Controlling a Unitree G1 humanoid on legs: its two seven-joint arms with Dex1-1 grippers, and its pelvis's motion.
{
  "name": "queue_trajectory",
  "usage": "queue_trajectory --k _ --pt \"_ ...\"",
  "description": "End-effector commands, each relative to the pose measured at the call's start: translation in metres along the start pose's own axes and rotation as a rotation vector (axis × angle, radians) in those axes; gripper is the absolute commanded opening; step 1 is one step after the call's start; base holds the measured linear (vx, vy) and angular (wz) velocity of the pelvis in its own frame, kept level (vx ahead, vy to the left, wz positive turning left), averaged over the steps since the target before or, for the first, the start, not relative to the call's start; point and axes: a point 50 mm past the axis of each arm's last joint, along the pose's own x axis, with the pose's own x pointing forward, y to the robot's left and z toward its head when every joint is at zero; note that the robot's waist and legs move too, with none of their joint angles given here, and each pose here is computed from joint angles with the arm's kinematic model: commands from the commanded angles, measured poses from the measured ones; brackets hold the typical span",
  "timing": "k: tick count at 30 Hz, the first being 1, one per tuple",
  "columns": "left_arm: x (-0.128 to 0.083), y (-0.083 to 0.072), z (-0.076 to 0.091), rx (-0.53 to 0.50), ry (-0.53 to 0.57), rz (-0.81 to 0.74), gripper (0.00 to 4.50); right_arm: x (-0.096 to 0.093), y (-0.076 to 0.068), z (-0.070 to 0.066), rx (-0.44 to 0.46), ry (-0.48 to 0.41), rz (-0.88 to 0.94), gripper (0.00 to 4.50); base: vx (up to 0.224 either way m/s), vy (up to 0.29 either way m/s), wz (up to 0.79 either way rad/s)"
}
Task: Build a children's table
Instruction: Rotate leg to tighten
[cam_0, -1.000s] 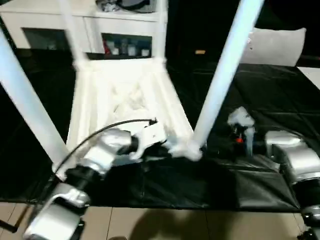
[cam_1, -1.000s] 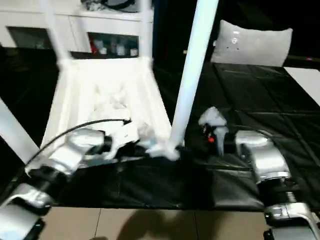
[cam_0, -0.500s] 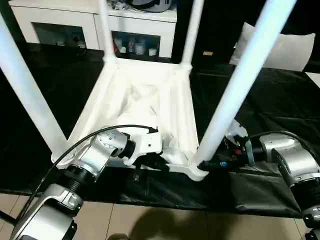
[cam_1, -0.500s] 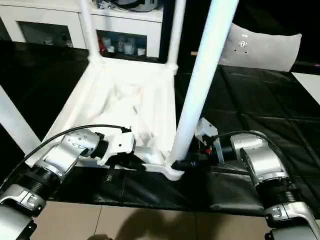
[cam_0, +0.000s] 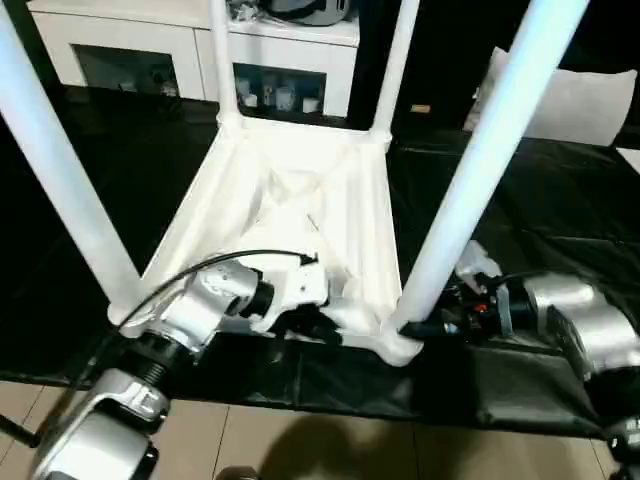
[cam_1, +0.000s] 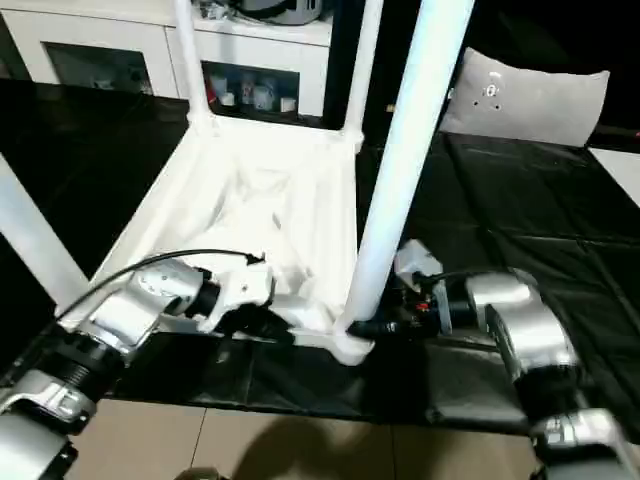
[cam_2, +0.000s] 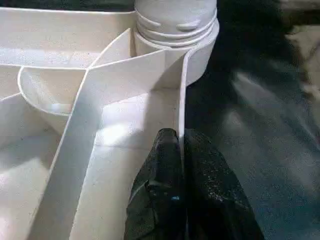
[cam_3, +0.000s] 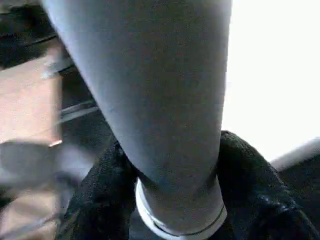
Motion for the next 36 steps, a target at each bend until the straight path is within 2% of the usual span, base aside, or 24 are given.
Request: queue_trajectory --k 1,4,5,7,10,12,15,19,24,26,27,28,29,31,32,35,36 --pt "0.017 0.005 0.017 -0.057 -0.082 0.107 0.00 0.028 -0.004 -0.001 0.074 0.029 -0.147 2.03 -0.052 0.005 -0.05" --pt "0.027 0.010 0.024 -0.144 -0.083 0.219 0.00 0.051 -0.010 0.008 0.160 0.031 -0.339 1.99 0.000 0.000 0.00" --pt "0.033 0.015 0.032 -0.188 -0.102 0.304 0.00 0.064 -0.007 0.010 0.135 0.058 -0.417 1.97 0.000 0.000 0.00" --pt "0.037 0.018 0.038 -0.219 -0.118 0.362 0.00 0.071 -0.005 0.012 0.130 0.054 -0.464 1.97 0.000 0.000 0.00" --pt "0.044 0.019 0.044 -0.222 -0.117 0.411 0.00 0.076 -0.005 0.017 0.144 0.003 -0.553 1.97 0.000 0.000 0.00" --pt "0.047 0.017 0.045 -0.191 -0.103 0.390 0.00 0.076 -0.005 0.025 0.118 -0.054 -0.562 2.50 0.000 0.000 0.00" --pt "0.047 0.015 0.045 -0.180 -0.092 0.381 0.00 0.075 -0.004 0.030 0.143 -0.099 -0.556 2.69 0.000 0.000 0.00" --pt "0.039 0.017 0.038 -0.146 -0.075 0.374 0.00 0.063 -0.002 0.034 0.119 -0.126 -0.495 3.08 0.000 0.000 0.00" --pt "0.028 0.019 0.030 -0.073 -0.067 0.334 0.00 0.043 -0.005 0.029 0.071 -0.094 -0.425 3.57 0.000 0.000 0.00" --pt "0.023 0.017 0.024 -0.023 -0.049 0.282 0.00 0.029 -0.009 0.025 0.039 -0.062 -0.384 3.57 0.000 0.000 0.00" --pt "0.021 0.016 0.022 -0.009 -0.044 0.258 0.00 0.024 -0.010 0.024 0.027 -0.051 -0.371 3.84 0.000 0.000 0.00" --pt "0.020 0.015 0.021 -0.001 -0.039 0.241 0.00 0.020 -0.011 0.024 0.016 -0.042 -0.361 3.92 0.000 0.000 0.00" --pt "0.015 0.012 0.017 0.036 -0.033 0.182 0.00 0.009 -0.015 0.024 -0.035 -0.019 -0.323 3.92 0.000 0.000 0.00" --pt "0.013 0.010 0.015 0.050 -0.028 0.155 0.00 0.004 -0.015 0.024 -0.054 -0.009 -0.297 4.01 0.000 0.000 0.00" --pt "0.010 0.007 0.012 0.078 -0.021 0.106 0.00 -0.003 -0.014 0.026 -0.073 -0.007 -0.234 4.28 0.000 0.000 0.00" --pt "0.006 0.003 0.008 0.108 -0.006 0.026 0.00 -0.012 -0.010 0.029 -0.097 0.000 -0.121 4.28 0.000 0.000 0.00" --pt "0.006 0.003 0.008 0.108 -0.006 0.026 0.00 -0.012 -0.010 0.029 -0.097 0.000 -0.121 4.08 0.000 0.000 0.00"
